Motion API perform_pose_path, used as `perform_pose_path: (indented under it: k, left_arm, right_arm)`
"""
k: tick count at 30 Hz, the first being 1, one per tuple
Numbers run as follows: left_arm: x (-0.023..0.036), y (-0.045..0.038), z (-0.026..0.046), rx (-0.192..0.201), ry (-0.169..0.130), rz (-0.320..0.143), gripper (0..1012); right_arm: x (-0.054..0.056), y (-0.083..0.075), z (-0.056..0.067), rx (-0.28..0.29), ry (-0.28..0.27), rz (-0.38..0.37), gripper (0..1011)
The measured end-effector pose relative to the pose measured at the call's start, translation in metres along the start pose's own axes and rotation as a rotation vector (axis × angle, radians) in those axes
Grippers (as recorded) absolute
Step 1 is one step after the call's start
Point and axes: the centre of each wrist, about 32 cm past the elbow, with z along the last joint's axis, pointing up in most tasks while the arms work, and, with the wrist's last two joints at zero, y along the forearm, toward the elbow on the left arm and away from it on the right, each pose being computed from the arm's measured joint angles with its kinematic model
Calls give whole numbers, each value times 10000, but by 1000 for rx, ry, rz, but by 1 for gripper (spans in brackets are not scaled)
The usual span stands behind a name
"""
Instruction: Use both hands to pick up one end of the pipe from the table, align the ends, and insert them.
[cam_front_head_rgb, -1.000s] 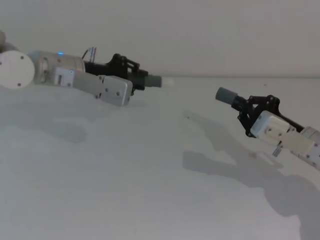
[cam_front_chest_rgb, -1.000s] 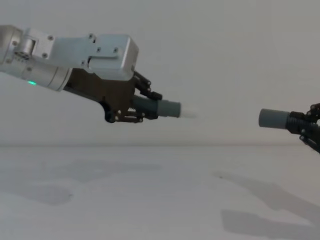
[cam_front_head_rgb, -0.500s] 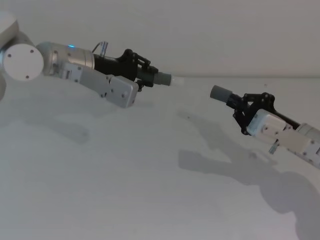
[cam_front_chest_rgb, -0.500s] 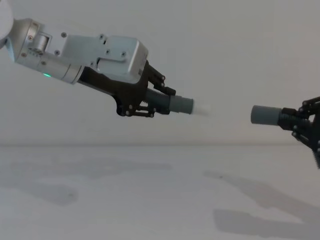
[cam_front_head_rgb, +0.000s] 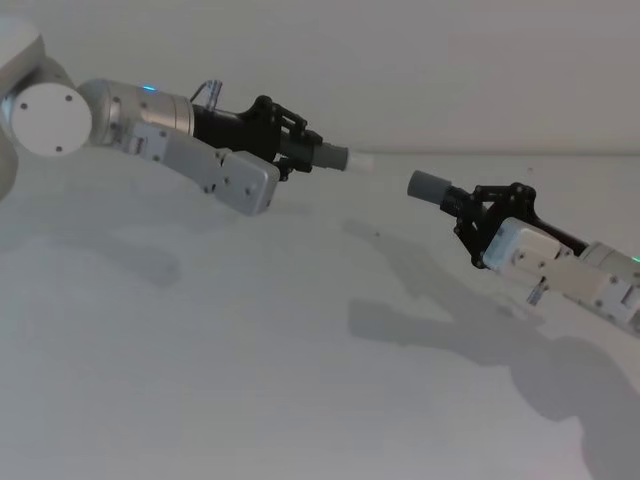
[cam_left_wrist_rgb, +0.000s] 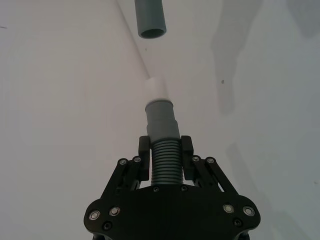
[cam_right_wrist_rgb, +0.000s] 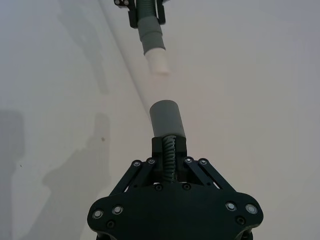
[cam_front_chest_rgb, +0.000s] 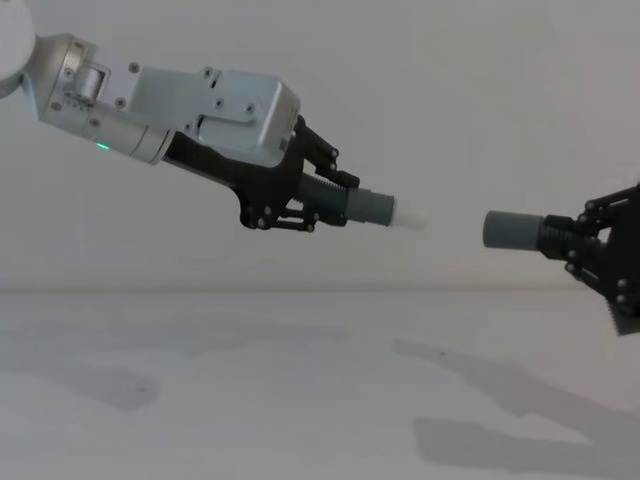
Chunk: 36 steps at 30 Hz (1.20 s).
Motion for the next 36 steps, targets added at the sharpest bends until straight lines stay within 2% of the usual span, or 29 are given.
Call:
perform_pose_path:
  k: [4, 18, 36]
  left_arm:
    - [1, -2, 1, -2, 2, 4, 343]
    - [-52, 17, 13, -19, 43, 48, 343]
    - [-70, 28, 20, -23, 61, 66, 343]
  right_arm:
    - [3, 35, 12, 10, -2, 8, 125]
    - [72, 180, 78, 56, -2, 19, 124]
    - [178, 278, 125, 93, -22, 23, 124]
